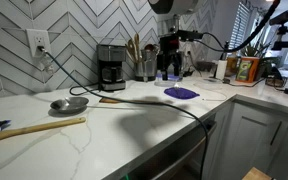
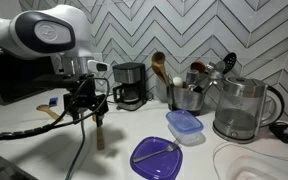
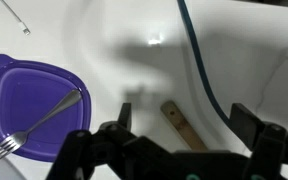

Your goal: Place the silver bowl in front of the wooden spoon

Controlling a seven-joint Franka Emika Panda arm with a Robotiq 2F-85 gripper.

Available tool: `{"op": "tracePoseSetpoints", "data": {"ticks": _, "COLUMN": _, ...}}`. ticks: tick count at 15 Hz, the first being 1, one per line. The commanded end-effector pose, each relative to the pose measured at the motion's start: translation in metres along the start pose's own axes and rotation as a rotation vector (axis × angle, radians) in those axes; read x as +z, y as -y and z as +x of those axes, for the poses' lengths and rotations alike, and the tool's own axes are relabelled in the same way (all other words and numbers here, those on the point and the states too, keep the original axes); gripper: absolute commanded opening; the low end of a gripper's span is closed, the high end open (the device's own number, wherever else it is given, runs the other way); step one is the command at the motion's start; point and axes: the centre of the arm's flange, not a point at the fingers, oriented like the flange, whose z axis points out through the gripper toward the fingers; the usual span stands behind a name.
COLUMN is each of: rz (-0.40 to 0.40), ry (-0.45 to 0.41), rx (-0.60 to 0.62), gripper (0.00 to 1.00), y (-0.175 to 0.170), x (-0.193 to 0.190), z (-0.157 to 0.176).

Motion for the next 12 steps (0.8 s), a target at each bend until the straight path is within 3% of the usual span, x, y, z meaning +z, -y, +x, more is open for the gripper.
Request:
{"op": "tracePoseSetpoints", "data": {"ticks": 1, "rz": 0.0, "ry": 0.0, "rx": 0.0, "gripper": 1.0, "y": 0.0, "x": 0.0, "z": 0.0}}
{"op": "tracePoseSetpoints", "data": {"ticks": 11, "rz": 0.0, "ry": 0.0, "rx": 0.0, "gripper": 1.0, "y": 0.0, "x": 0.0, "z": 0.0}}
{"op": "tracePoseSetpoints", "data": {"ticks": 12, "rz": -0.009, "ry": 0.001, "rx": -0.008, "gripper": 1.0, "y": 0.012, "x": -0.001, "z": 0.005}}
